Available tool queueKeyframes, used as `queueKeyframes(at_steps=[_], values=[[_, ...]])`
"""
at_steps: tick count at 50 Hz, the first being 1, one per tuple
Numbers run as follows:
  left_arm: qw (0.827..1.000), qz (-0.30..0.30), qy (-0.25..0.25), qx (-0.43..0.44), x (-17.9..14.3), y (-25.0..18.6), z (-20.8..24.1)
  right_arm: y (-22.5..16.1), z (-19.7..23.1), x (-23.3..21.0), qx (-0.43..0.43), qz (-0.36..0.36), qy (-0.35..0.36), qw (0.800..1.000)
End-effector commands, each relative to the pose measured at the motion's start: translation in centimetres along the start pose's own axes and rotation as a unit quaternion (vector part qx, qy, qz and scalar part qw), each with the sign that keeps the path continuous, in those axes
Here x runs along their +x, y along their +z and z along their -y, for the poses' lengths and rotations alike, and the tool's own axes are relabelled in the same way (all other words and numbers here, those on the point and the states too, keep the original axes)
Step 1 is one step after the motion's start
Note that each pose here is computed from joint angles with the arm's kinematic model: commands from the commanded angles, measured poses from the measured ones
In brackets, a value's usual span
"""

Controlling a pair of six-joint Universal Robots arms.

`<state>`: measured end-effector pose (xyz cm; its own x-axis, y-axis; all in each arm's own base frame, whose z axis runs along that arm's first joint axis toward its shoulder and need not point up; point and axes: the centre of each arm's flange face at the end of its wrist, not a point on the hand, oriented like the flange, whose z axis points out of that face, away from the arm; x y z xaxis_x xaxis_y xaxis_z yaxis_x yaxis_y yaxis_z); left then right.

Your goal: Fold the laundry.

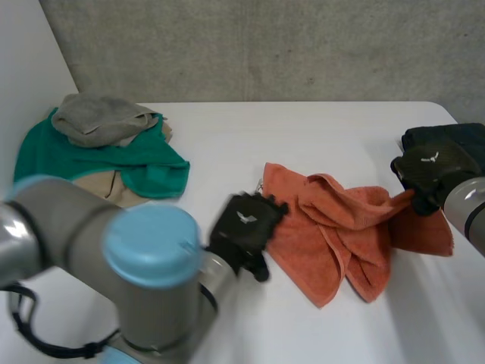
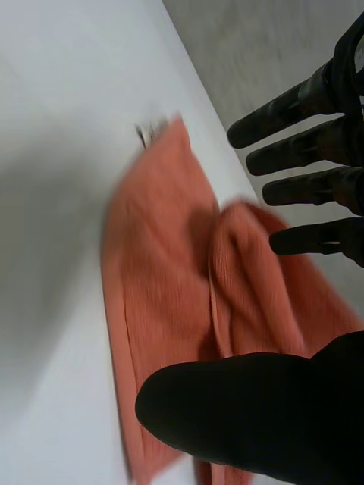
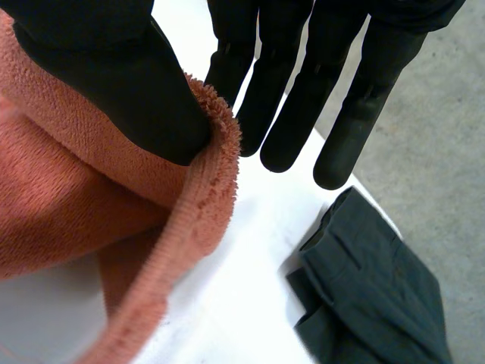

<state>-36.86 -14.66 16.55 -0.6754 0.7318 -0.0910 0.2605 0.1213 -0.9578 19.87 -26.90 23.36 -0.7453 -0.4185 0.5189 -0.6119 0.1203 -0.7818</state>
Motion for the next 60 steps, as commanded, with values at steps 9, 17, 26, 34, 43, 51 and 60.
queueKeyframes(at_steps=[9, 17, 26, 34, 43, 51, 60], values=[[0.976, -0.142, 0.155, 0.052, 7.3, 3.3, -2.7, 0.3, -3.4, -0.4, -0.028, -0.009, 0.018, 0.999], [0.965, -0.139, 0.214, 0.061, 8.0, 5.4, -3.9, 0.4, -3.9, -0.6, -0.031, -0.010, 0.019, 0.999], [0.960, -0.134, 0.232, 0.076, 8.2, 6.6, -3.7, 0.3, -4.1, -0.8, -0.031, -0.009, 0.020, 0.999], [0.958, -0.135, 0.240, 0.077, 8.5, 7.7, -4.2, 0.3, -4.3, -0.9, -0.034, -0.006, 0.020, 0.999], [0.953, -0.125, 0.260, 0.092, 8.6, 8.8, -4.2, 0.2, -4.5, -1.1, -0.037, -0.004, 0.021, 0.999], [0.957, -0.093, 0.256, 0.097, 7.7, 8.9, -2.7, 0.2, -4.5, -1.1, -0.038, -0.005, 0.026, 0.999], [0.965, 0.018, 0.240, 0.101, -0.3, 5.3, 4.1, -0.1, -3.6, -0.3, -0.025, -0.016, 0.023, 0.999]])
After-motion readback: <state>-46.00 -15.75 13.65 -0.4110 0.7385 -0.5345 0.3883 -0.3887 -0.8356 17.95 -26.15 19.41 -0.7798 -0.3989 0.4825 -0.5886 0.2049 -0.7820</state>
